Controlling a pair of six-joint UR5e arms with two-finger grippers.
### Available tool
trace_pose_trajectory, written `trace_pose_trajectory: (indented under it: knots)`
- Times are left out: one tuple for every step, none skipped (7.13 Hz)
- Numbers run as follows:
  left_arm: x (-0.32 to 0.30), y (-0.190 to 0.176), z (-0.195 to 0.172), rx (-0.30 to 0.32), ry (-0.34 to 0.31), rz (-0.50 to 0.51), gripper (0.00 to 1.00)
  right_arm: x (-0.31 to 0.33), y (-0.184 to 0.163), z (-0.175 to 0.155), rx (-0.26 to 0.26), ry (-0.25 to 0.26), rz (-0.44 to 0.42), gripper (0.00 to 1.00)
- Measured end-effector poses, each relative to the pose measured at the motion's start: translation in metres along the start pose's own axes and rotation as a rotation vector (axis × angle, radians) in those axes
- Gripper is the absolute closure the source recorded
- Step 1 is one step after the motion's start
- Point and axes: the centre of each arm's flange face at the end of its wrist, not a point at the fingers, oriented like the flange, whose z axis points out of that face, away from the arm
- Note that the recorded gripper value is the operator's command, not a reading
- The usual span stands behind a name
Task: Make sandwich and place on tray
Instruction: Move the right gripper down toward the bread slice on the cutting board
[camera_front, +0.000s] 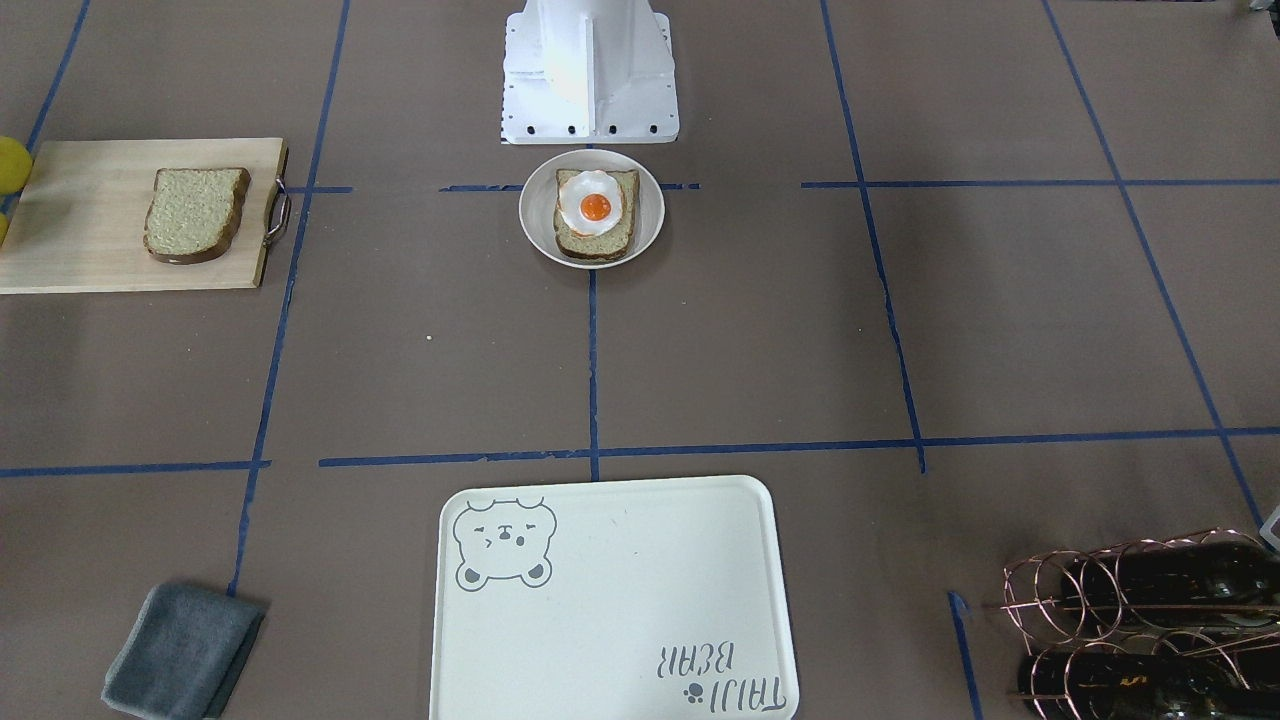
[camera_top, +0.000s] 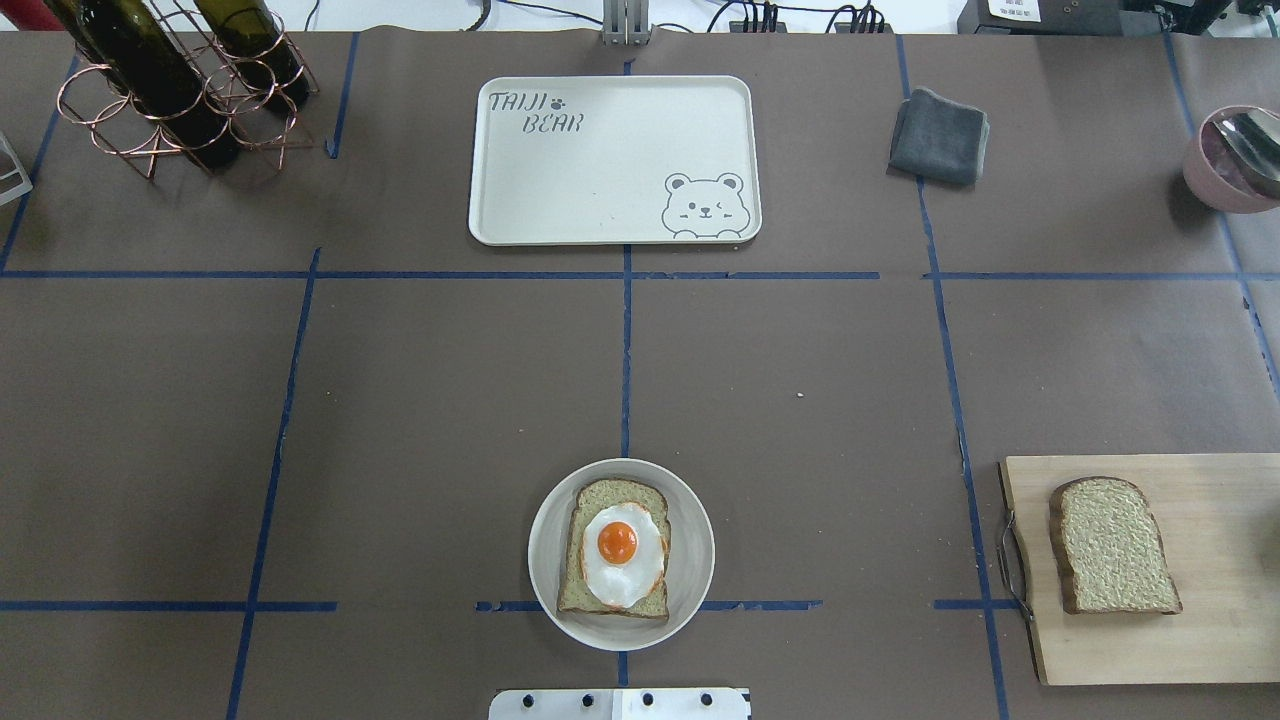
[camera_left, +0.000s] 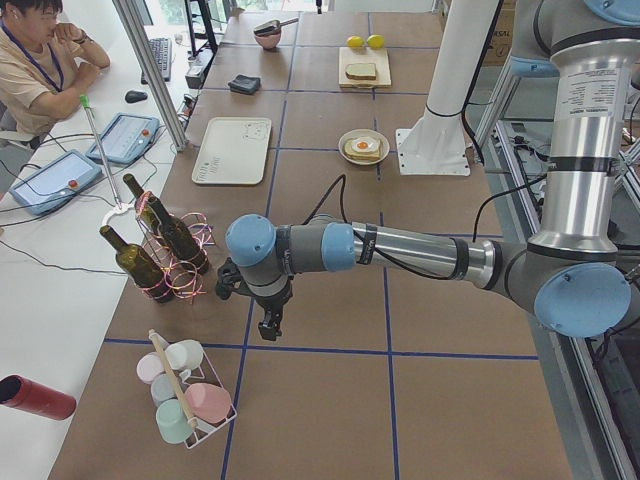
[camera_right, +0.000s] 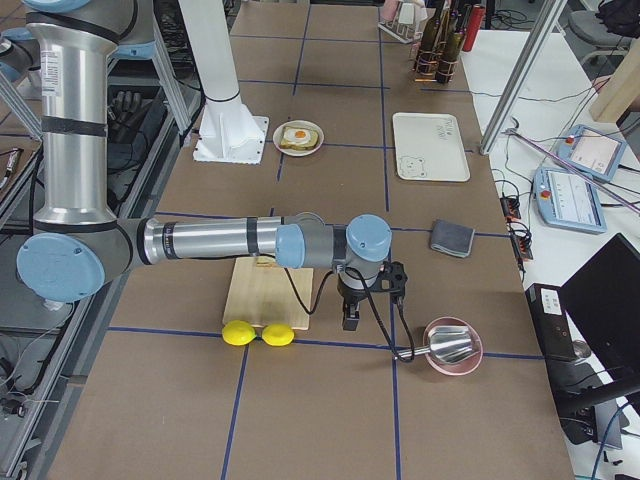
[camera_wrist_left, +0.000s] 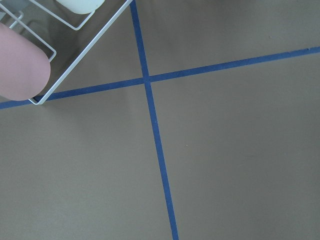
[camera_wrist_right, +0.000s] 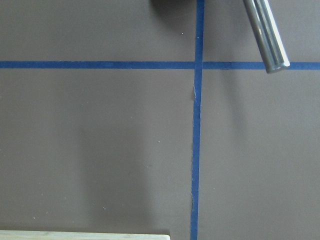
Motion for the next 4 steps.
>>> trace_pose_trajectory:
  knots:
    - [-0.001, -0.001, 0.0, 0.0, 0.0, -0.001, 0.0, -0.003, -0.002, -0.009, 0.02, 0.0, -0.005, 0.0]
    - [0.002, -0.002, -0.003, 0.007, -0.001, 0.005, 0.0, -0.006, -0.005, -0.02, 0.041, -0.001, -0.011, 0.0]
    - [0.009, -0.004, -0.01, 0.019, -0.008, 0.017, 0.0, -0.008, -0.004, -0.024, 0.049, -0.006, -0.012, 0.0]
    - [0.019, -0.005, -0.019, 0.037, -0.014, 0.033, 0.0, -0.013, -0.003, -0.026, 0.049, -0.036, -0.01, 0.0]
